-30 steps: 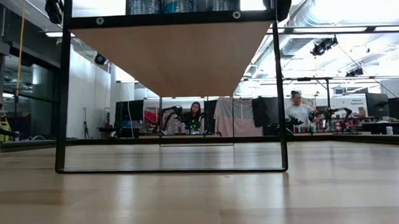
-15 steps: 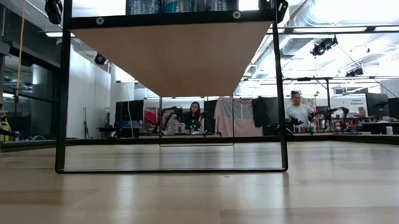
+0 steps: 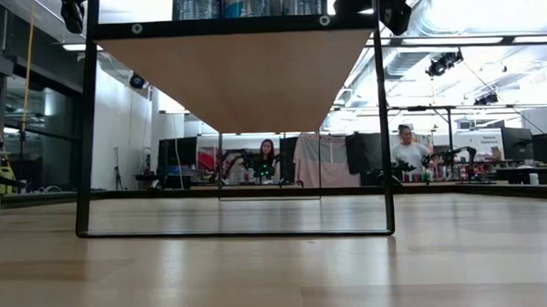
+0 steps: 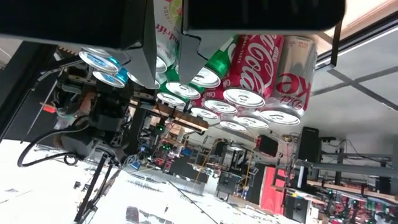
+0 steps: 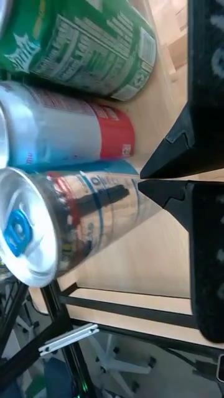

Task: Place canned beverage on shelf
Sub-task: Put the blue soda can on the shelf, then return to Home Position

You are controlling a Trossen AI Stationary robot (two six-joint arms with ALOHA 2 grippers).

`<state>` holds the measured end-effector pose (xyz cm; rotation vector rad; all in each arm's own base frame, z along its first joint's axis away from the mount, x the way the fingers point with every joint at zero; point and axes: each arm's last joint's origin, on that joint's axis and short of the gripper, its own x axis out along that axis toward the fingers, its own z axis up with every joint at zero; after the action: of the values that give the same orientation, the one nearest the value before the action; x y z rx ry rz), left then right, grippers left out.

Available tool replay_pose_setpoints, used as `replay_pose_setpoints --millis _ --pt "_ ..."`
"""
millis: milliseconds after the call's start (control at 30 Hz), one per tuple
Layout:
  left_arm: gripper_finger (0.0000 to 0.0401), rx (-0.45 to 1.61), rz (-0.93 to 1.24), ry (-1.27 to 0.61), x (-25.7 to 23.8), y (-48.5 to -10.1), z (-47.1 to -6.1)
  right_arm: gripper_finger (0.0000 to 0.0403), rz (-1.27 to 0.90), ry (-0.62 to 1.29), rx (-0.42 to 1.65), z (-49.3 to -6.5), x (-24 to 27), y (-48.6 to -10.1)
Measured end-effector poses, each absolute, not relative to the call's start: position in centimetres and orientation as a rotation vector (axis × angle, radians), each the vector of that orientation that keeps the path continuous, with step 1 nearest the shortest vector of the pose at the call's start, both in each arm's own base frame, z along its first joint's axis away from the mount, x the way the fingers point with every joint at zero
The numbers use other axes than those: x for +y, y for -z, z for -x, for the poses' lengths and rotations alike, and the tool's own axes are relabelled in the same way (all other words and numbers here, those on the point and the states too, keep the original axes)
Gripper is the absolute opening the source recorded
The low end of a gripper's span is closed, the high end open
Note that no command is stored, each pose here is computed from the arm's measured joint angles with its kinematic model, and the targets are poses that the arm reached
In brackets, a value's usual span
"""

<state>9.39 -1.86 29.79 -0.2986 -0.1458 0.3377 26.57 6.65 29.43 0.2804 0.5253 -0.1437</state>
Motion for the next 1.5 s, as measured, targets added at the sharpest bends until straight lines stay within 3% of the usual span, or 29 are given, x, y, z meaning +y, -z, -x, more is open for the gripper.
replay_pose_setpoints --millis 833,1133,1500 --pt "0.0000 -0.179 0.296 -0.347 -1.8 -30.2 -9.2 0.0000 -0.312 0.063 0.489 -26.8 6.8 -30.0" --pt "0.0000 -0.296 0.194 -0.162 -1.6 -32.9 -7.9 0.0000 -0.345 0.071 0.361 -23.9 5.6 -33.3" --pt "0.0000 -0.328 0.253 -0.068 -1.1 -27.4 -10.0 0.0000 -0.411 0.138 0.298 -23.0 3.9 -34.4"
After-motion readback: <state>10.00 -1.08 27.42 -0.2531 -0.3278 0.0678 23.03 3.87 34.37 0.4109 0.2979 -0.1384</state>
